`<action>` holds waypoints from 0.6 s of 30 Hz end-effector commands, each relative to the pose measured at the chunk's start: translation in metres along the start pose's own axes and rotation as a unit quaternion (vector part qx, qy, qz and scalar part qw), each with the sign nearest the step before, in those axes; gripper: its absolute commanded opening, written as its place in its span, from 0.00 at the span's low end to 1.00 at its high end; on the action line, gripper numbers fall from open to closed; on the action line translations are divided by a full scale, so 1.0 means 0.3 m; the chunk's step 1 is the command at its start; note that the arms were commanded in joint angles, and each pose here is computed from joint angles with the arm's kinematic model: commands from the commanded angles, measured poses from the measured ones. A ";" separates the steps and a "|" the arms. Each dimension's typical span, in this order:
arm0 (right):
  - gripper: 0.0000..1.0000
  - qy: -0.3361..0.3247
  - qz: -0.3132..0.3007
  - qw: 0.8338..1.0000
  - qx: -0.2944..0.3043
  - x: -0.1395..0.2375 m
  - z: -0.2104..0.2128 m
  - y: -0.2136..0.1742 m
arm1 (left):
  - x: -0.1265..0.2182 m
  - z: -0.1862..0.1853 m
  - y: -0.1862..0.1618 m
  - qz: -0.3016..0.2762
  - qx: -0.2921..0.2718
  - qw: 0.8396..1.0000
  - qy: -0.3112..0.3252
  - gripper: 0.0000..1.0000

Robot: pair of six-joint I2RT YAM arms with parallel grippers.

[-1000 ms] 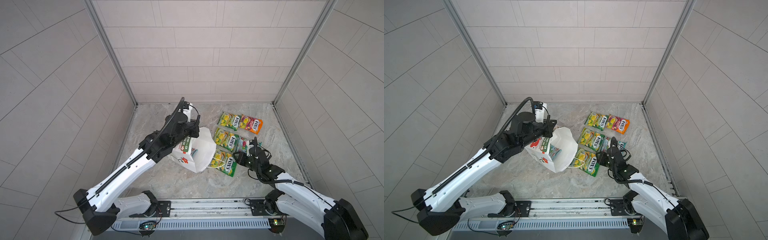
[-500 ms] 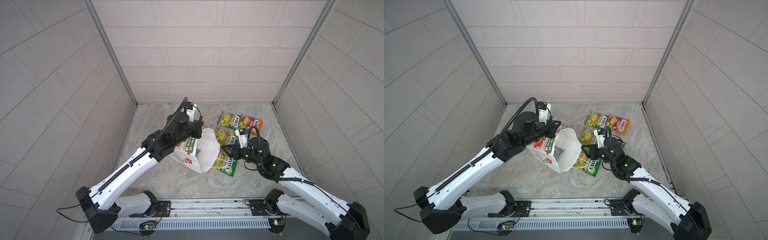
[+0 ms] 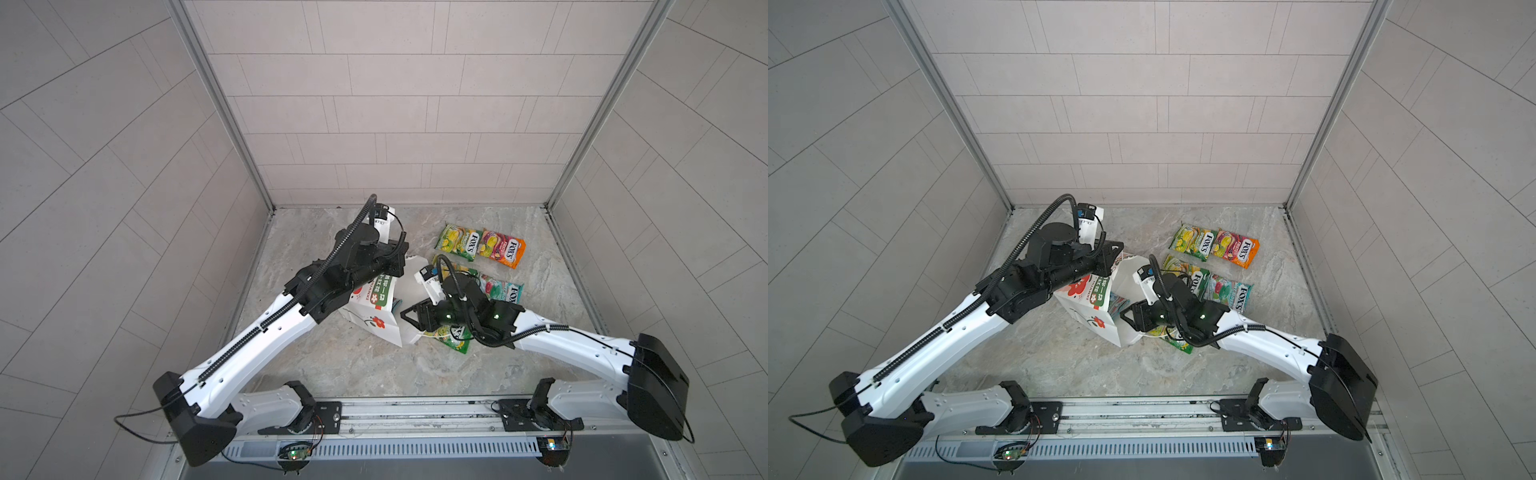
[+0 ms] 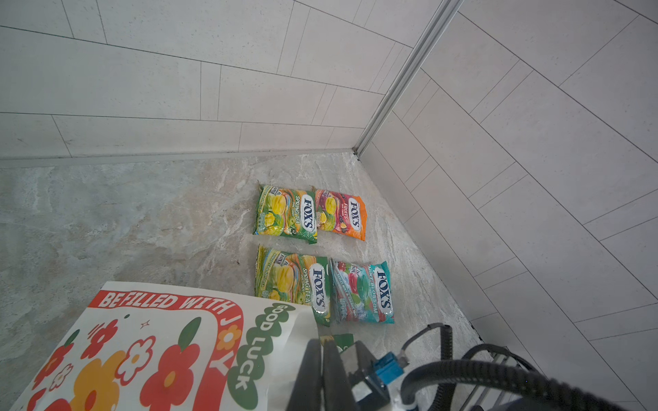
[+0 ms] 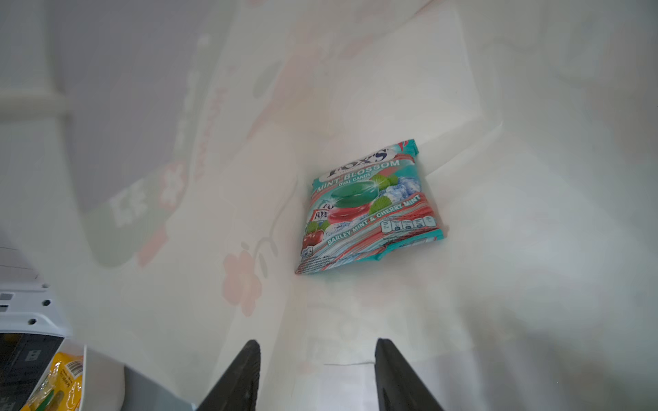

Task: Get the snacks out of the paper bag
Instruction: 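Move the open right gripper back into the bag opening, then reach down and grasp the teal Mint Blossom packet with the right gripper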

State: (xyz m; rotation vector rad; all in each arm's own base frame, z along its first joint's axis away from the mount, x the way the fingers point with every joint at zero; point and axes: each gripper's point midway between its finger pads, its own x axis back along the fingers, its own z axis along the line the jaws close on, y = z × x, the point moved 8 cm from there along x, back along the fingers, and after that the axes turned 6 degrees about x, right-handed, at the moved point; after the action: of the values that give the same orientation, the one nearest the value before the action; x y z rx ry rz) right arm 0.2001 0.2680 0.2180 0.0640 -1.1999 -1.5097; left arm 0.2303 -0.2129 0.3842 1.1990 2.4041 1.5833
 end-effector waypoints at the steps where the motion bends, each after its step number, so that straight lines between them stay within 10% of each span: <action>1: 0.53 -0.029 0.015 0.999 -0.002 -0.032 0.006 0.009 | 0.003 -0.015 0.015 -0.015 -0.004 1.000 -0.015 0.00; 18: 0.58 -0.100 0.085 0.989 -0.069 -0.183 -0.057 -0.066 | 0.000 -0.018 0.016 -0.016 -0.002 1.000 -0.018 0.00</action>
State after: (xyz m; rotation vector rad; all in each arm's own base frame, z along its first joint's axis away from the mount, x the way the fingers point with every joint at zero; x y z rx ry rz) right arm 0.2132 0.2904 0.1662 -0.2396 -1.2454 -1.4483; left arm 0.2302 -0.2135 0.3845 1.2040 2.4001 1.5773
